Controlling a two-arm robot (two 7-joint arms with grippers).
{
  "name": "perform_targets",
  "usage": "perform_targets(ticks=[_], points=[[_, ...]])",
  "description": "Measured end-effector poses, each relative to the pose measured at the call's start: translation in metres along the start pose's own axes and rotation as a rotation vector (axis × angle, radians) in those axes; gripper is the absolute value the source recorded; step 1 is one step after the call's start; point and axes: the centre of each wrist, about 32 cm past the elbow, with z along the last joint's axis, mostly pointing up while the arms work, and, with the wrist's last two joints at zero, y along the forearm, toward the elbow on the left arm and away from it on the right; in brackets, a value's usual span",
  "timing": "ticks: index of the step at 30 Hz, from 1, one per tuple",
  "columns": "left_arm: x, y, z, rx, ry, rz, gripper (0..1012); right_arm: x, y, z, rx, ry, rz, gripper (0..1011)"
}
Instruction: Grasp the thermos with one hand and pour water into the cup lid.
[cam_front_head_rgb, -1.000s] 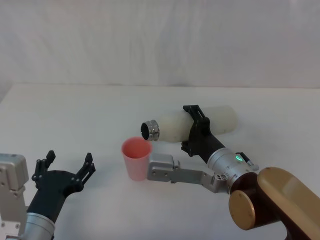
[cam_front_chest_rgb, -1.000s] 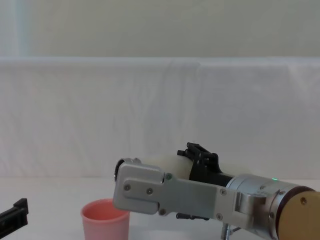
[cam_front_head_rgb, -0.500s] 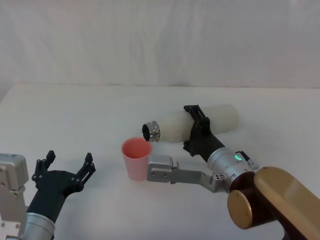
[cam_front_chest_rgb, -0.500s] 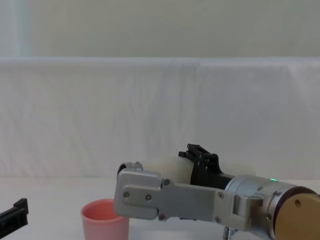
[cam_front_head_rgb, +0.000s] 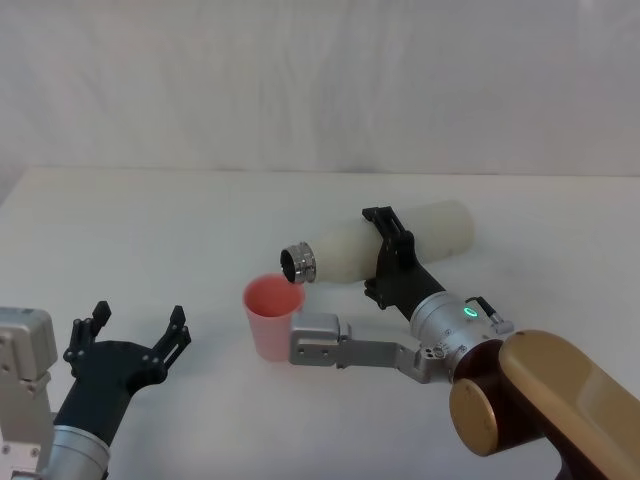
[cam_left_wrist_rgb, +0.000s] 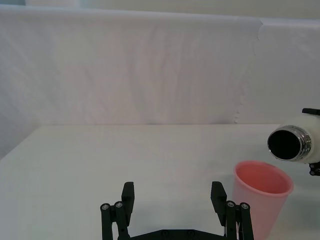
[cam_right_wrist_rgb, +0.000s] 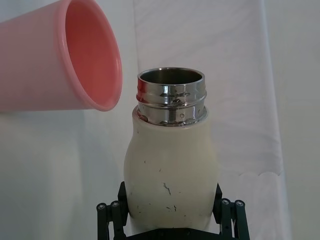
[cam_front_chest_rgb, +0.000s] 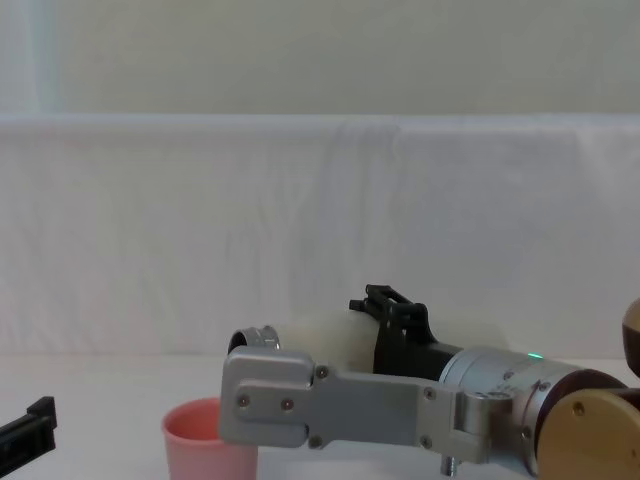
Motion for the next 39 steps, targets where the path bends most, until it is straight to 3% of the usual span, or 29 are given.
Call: perform_targets(ticks=[39], points=[[0.0, 0.0, 0.0, 0.0, 0.0, 0.0, 1001, 0.0014, 0.0044, 0.0052, 0.008, -0.09, -0.008, 957]])
